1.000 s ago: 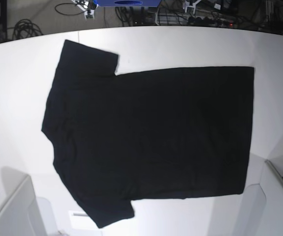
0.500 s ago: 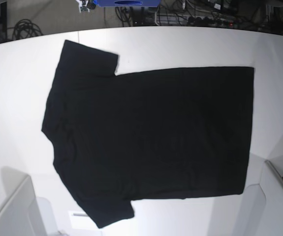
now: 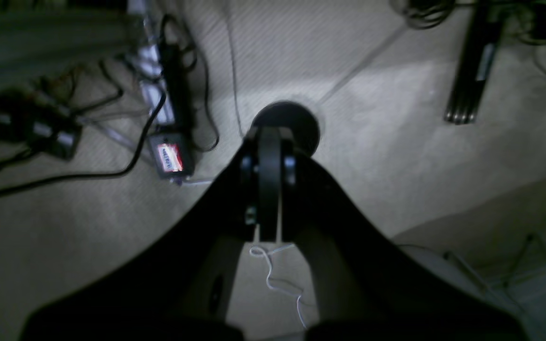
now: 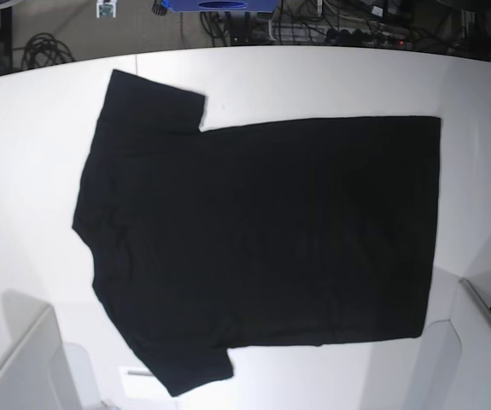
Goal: Fold the T-shirt properly
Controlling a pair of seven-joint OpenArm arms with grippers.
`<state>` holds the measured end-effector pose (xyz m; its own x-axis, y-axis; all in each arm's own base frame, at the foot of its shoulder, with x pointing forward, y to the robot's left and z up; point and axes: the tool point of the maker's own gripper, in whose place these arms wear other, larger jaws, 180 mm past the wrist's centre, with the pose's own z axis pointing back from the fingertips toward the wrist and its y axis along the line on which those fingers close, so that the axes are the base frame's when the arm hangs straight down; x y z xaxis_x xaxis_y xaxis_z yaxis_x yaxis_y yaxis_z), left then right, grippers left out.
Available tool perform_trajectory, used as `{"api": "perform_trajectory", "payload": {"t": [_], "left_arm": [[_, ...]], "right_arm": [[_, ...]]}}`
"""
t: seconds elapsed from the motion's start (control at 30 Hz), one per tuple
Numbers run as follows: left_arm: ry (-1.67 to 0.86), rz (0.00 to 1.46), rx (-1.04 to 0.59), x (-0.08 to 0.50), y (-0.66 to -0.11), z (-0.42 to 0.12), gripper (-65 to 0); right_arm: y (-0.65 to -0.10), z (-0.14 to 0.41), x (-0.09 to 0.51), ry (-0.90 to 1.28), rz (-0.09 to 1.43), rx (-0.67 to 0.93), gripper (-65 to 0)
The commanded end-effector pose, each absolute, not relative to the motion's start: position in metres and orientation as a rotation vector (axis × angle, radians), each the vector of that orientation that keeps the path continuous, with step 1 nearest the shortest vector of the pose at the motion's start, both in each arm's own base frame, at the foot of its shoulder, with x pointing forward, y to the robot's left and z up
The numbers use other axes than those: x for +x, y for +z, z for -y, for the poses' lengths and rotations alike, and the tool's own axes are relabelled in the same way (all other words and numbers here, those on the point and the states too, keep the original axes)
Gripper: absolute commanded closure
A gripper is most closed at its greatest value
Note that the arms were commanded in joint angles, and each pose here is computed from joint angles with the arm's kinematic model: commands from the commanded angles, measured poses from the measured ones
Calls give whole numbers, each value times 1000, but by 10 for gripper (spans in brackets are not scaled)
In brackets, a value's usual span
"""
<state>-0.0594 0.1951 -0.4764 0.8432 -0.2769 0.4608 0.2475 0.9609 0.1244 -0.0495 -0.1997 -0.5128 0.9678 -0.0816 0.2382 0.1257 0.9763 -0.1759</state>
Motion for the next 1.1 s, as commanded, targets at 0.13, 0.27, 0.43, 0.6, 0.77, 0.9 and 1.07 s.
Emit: {"api": "perform_trajectory", "payload": {"t": [0.13, 0.27, 0.43, 0.6, 0.77, 0.9, 1.07], "left_arm": [[-288, 592, 82, -40, -434, -199, 0], [-287, 669, 143, -15, -407, -217, 0], [-278, 767, 187, 15, -378, -222, 0], [-113, 868, 199, 42, -351, -244, 0], [149, 959, 244, 57, -330, -298, -71], [197, 1018, 292, 67, -314, -321, -311], [222, 1064, 337, 76, -306, -337, -431]], "right_arm": [[-468, 217, -16, -141, 350, -249, 0], [-442, 217, 12, -143, 434, -259, 0], [-410, 217, 59, -138, 575, -266, 0], [-398, 208, 106, -245, 708, -161, 0], [-384, 207, 140, -442, 824, 24, -107], [-372, 204, 163, -484, 884, 132, -351], [-362, 204, 184, -569, 919, 309, -417]]}}
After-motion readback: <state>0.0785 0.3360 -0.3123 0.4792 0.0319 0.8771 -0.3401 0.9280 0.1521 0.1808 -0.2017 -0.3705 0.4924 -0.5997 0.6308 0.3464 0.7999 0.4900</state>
